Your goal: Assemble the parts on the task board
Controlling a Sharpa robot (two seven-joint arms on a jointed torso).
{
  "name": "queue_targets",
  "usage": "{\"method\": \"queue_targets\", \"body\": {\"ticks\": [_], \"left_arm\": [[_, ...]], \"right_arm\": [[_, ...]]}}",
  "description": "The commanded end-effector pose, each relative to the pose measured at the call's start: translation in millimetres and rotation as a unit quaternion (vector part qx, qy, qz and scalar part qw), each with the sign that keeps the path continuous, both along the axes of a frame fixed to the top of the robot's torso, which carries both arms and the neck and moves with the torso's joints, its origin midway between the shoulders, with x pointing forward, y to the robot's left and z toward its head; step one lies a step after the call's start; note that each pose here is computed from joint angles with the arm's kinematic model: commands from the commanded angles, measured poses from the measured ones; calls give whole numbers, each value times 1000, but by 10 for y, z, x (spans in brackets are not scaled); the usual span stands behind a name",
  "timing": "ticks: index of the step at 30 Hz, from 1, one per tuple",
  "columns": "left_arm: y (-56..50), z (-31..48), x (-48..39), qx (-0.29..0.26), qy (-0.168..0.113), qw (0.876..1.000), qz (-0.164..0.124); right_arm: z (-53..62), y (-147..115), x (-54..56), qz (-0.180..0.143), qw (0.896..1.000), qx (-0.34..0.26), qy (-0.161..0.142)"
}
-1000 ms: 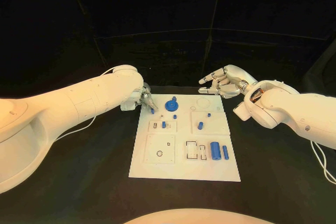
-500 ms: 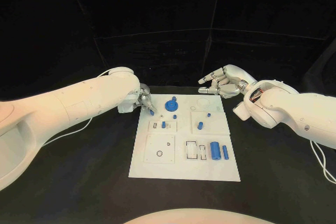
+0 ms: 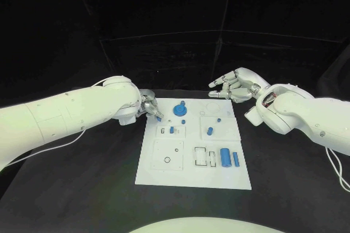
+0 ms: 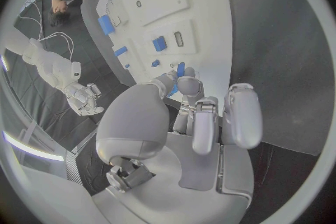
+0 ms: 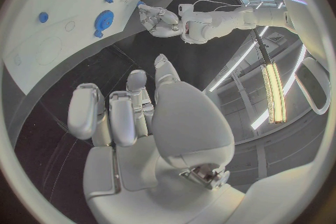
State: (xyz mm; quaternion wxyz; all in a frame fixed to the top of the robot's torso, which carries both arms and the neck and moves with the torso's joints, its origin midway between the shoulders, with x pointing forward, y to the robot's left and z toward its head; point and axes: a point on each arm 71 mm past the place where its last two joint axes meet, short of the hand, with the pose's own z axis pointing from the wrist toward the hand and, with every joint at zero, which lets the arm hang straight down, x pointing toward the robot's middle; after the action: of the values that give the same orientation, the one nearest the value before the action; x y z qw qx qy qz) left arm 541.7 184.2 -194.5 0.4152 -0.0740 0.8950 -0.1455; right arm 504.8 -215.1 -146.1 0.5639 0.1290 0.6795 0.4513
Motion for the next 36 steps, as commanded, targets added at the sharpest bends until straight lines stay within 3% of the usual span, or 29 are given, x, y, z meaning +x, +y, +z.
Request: {"method": "queue_targets", "body": {"ticks": [1,7,18,24,36], "left_arm": [[16,34,-48,-10,-41,999,23],[21,-15,-171,-10,-55,998,18],[-38,-194,-311,3,-31,1000,-3],[-94,-251,-338,8,-20,1000,-12],[-128,-282,-357,13,-12,1000,-20]], "right_arm": [[15,14,2,5,1000,1,-4],[11,19,10,6,1000,1,-3],[8,26,14,7,1000,1,-3],[7,31,14,7,1000,1,-3],[7,40,13,9,1000,1,-2]]}}
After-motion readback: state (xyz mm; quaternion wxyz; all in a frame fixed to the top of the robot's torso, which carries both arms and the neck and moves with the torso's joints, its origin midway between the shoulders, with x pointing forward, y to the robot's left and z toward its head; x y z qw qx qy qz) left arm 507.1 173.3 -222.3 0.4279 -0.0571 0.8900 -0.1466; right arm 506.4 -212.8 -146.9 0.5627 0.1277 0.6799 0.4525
